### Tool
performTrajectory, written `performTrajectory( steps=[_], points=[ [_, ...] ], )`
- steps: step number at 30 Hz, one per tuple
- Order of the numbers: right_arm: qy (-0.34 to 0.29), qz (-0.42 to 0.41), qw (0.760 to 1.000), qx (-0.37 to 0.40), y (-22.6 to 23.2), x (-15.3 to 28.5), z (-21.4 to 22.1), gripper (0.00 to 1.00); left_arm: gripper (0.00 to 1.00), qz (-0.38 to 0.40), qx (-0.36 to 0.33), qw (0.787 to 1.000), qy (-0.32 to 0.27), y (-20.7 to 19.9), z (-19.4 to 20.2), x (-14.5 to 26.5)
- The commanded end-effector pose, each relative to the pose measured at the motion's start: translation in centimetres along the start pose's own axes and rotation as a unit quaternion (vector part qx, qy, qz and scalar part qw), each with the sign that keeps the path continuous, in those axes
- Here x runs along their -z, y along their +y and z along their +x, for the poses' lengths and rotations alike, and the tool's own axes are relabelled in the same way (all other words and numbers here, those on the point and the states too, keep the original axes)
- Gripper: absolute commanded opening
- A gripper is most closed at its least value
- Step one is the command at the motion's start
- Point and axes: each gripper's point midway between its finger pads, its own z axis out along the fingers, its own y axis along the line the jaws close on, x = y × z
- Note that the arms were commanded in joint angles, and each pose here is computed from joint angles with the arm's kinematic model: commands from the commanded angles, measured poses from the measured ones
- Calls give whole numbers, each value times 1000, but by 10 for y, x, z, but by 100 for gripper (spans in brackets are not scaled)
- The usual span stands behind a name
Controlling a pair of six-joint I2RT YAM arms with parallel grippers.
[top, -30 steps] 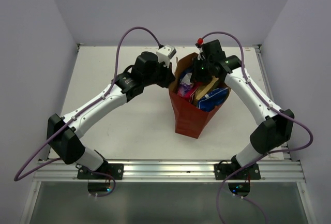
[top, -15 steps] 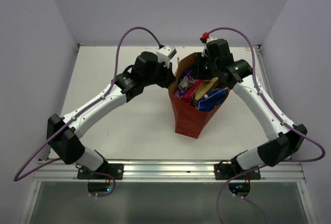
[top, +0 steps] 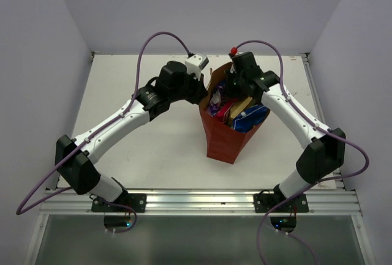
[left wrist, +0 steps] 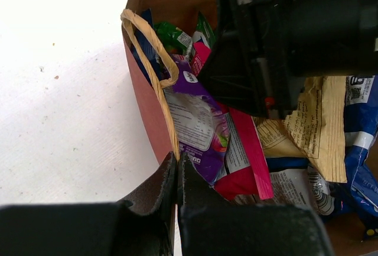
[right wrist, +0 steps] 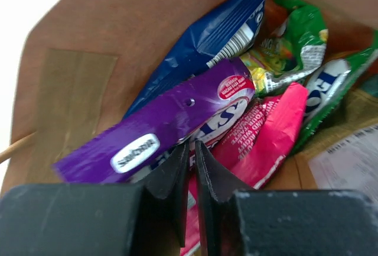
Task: Place the snacks into the paper bag
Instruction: Place the snack in the paper bag.
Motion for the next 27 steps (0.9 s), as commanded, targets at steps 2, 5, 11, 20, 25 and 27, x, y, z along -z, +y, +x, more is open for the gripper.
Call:
performTrajectory(
  steps=[2,5,11,20,25,27],
  points=[
    [7,-22,1000,-10,10,-19,4,12,0,31,-2,995,-99,-20,-58,28],
    [17,-18,1000,-11,8,-23,9,13,0,29,0,994,-102,-19,-60,30],
    [-17,-28,999,-5,12,5,-12,18,3,3,19,994,-107,-12,-63,36],
    [-117,-37,992,20,13,86,-54,40,45,-65,42,987,-138,7,-81,59],
    [-168,-49,984,34,13,128,-67,57,73,-84,42,985,-145,11,-89,73],
    [-190,-53,979,42,13,143,-73,66,85,-88,40,982,-159,10,-99,86]
  ],
)
